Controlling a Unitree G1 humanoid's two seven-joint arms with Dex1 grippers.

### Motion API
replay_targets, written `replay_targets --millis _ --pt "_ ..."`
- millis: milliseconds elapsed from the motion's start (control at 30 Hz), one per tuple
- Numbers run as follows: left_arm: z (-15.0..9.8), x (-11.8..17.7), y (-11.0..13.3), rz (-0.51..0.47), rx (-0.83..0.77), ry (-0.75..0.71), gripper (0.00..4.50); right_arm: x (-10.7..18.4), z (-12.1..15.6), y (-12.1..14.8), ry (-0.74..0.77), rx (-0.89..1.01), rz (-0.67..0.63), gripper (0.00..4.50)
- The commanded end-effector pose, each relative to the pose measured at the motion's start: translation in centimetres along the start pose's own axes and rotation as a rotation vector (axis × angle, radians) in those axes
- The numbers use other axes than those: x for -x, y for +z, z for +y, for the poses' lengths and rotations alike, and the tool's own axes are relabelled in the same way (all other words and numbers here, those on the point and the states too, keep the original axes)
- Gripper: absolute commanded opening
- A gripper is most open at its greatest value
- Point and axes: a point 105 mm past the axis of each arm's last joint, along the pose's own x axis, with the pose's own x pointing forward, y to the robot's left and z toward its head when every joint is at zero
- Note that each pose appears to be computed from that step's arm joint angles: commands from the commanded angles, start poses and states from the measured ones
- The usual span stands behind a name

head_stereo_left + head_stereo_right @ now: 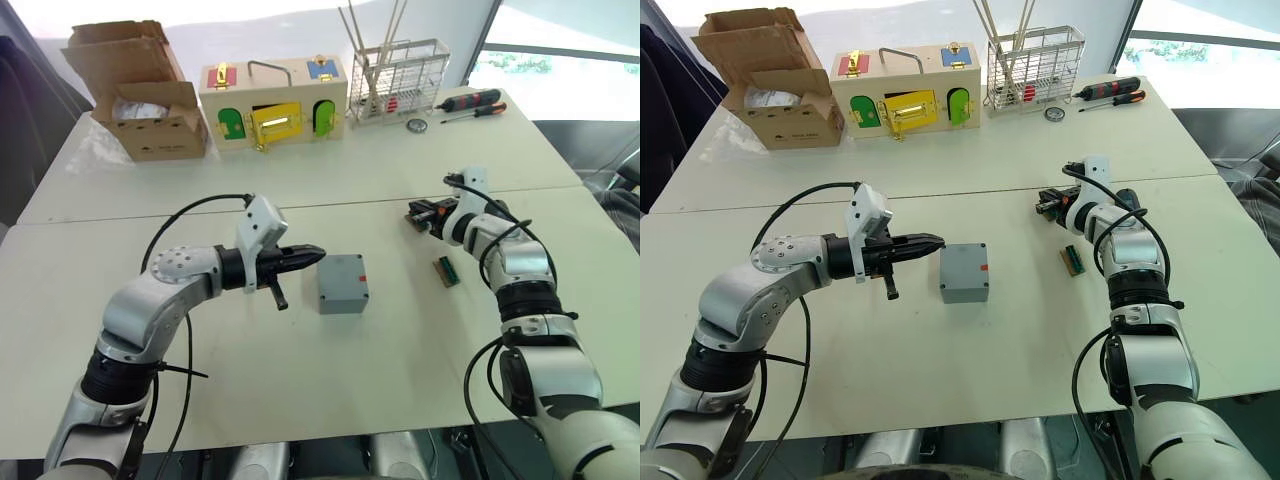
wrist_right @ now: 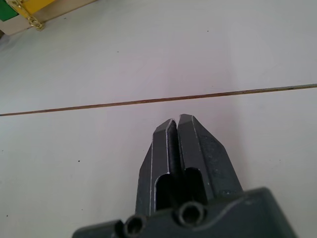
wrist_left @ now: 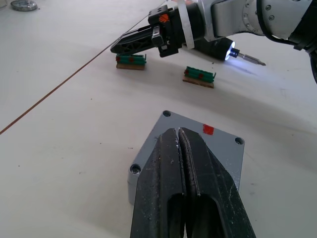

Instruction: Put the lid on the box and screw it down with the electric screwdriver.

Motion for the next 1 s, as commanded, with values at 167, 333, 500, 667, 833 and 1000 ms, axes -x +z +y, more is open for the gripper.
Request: replay_targets --millis 167,333,500,667,833,1000 --pt "0.1 0.1 0.7 -0.028 -0.025 0.004 0.0 1.0 -0.7 3.4 -0.009 0.014 -0.1 0.06" --pt "0.0 0.1 0.7 -0.029 -0.024 0.001 0.0 1.5 -0.5 4.0 0.003 0.011 -0.113 0.06" --pt "0.1 0.0 0.7 -0.03 -0.023 -0.001 0.0 1.7 -0.4 4.5 0.004 0.017 -0.123 0.06" --pt "0.1 0.6 0.5 -0.016 -0.03 0.001 0.0 3.2 1.8 6.9 0.125 0.068 -0.194 0.06" --pt "-0.3 2.0 0.0 0.041 -0.049 -0.019 0.0 6.7 7.8 6.6 0.441 0.147 -0.186 0.06" --pt "-1.0 3.5 -0.8 0.118 -0.063 -0.047 0.0 9.4 13.6 3.9 0.7 0.149 -0.13 0.06"
